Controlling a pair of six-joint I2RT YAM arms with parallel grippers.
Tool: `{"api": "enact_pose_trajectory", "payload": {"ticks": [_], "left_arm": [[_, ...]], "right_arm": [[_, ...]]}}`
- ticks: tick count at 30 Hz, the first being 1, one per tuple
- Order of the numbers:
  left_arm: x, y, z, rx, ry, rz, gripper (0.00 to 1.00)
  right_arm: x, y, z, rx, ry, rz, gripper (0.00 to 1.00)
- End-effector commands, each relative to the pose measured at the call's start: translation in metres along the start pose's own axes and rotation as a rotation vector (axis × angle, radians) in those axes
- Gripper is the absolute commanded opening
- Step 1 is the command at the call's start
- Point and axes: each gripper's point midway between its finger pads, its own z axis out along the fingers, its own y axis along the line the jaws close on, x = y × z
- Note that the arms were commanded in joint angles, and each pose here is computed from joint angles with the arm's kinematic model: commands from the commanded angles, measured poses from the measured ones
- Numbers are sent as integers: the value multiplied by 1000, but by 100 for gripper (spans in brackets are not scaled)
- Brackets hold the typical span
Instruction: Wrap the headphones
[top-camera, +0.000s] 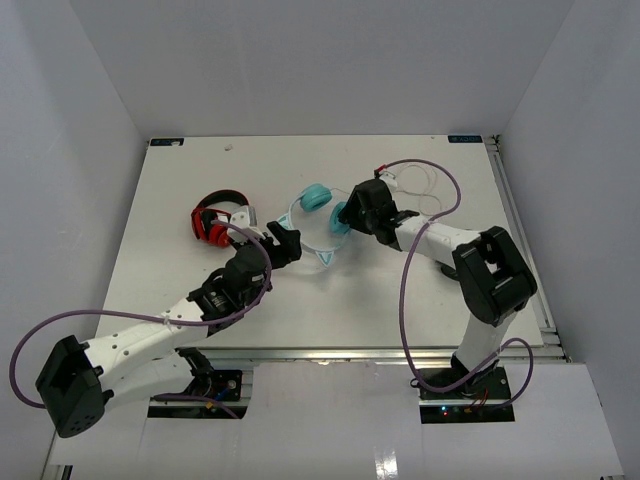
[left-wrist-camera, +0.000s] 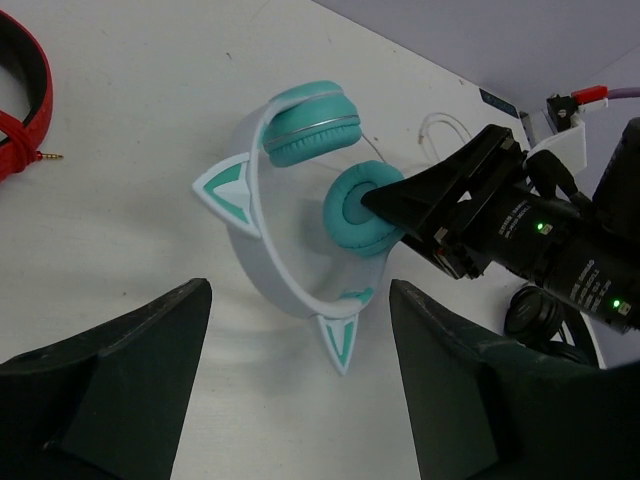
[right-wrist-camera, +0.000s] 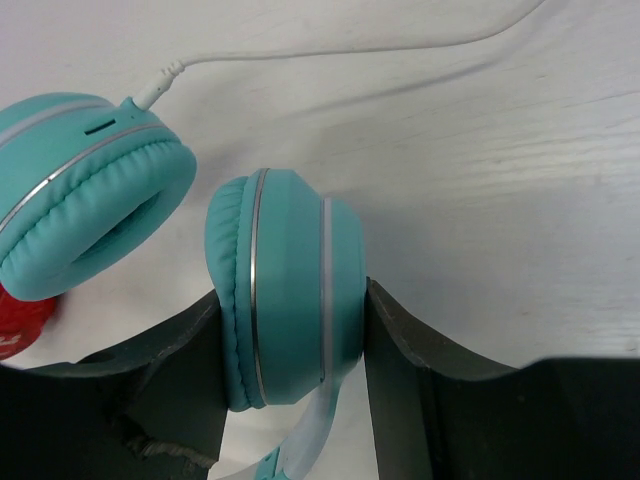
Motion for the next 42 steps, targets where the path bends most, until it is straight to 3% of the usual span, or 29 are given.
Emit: {"api": "enact_pose_trajectory", "payload": {"ticks": [1, 8, 19, 31, 42], "left_arm": [[-4, -8, -8, 3, 46, -97, 80], [-2, 11, -12, -93, 52, -117, 77], [22, 7, 13, -197, 126, -82, 68], [30, 20, 24, -327, 111, -87, 57], [48, 13, 34, -332, 175, -77, 52]], "right_arm": [[-49, 53, -35, -188, -255, 142, 8], [-37, 65, -57, -206, -323, 135, 8], [-31, 76, -87, -165, -452, 109, 8], [-21, 61, -106, -162, -530, 234, 8], [-17, 62, -121, -144, -601, 241, 8]]}}
